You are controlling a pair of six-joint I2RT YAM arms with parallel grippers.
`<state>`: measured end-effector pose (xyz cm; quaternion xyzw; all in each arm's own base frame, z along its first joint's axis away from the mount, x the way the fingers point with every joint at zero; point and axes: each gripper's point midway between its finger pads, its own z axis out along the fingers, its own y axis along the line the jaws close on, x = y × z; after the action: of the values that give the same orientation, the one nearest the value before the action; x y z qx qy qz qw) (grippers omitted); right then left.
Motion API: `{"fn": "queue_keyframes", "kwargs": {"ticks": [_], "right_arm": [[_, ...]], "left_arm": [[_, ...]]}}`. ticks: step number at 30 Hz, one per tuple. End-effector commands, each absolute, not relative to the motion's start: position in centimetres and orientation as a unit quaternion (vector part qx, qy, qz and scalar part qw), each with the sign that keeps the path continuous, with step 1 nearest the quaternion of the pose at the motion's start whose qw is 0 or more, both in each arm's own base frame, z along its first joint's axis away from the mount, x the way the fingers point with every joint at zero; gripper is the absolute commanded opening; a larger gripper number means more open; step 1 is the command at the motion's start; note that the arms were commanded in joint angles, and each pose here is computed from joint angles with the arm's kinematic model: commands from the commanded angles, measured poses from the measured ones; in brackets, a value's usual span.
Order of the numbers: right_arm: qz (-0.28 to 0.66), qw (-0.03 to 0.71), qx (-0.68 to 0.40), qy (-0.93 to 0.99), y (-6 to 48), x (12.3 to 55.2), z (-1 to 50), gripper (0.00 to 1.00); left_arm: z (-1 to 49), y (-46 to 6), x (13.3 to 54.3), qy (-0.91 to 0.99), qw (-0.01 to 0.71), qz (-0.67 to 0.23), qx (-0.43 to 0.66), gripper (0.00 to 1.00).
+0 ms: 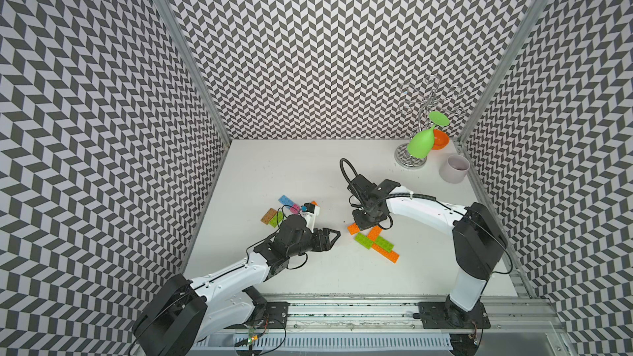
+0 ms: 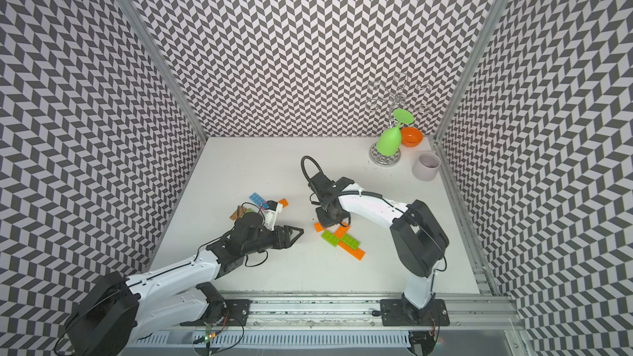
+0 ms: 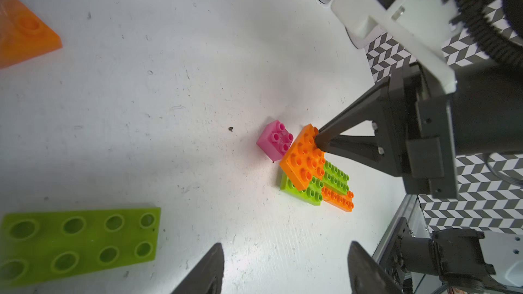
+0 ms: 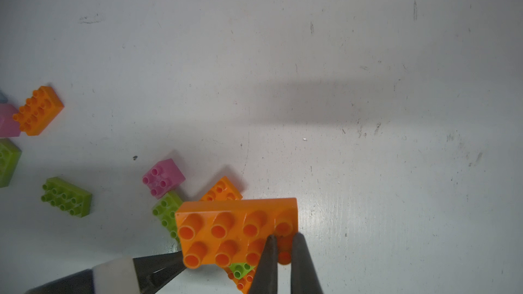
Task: Assemble a small pinwheel with lego
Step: Adjust the lego brick at the center of the board.
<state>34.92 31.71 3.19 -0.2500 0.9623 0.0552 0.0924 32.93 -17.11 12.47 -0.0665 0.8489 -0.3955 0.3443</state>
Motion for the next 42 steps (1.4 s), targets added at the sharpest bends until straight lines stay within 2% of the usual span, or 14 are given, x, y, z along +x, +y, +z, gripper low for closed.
{"fn": "queue_keyframes", "kwargs": {"ticks": [1, 7, 20, 26, 42], "right_arm": [[0.028, 0.062, -0.257, 0.964, 30.6, 33.6, 1.5, 0.19], [0.016, 0.042, -0.256, 0.966, 29.9, 32.4, 0.8, 0.19], [0.013, 0.029, -0.250, 0.968, 29.8, 31.9, 0.2, 0.10], [0.012, 0.031, -0.251, 0.967, 30.1, 31.9, 0.2, 0.09], [0.041, 0.117, -0.226, 0.966, 32.5, 35.1, 6.7, 0.09]], "left_arm": [[12.6, -17.1, 32.7, 0.849, 0.350, -0.392, -0.059, 0.68], [12.6, -17.1, 32.7, 0.850, 0.349, -0.391, -0.059, 0.68], [12.5, -16.9, 32.2, 0.850, 0.348, -0.391, -0.060, 0.68], [12.3, -16.9, 32.0, 0.851, 0.347, -0.390, -0.060, 0.68], [12.5, -16.9, 29.9, 0.854, 0.351, -0.381, -0.048, 0.68]]}}
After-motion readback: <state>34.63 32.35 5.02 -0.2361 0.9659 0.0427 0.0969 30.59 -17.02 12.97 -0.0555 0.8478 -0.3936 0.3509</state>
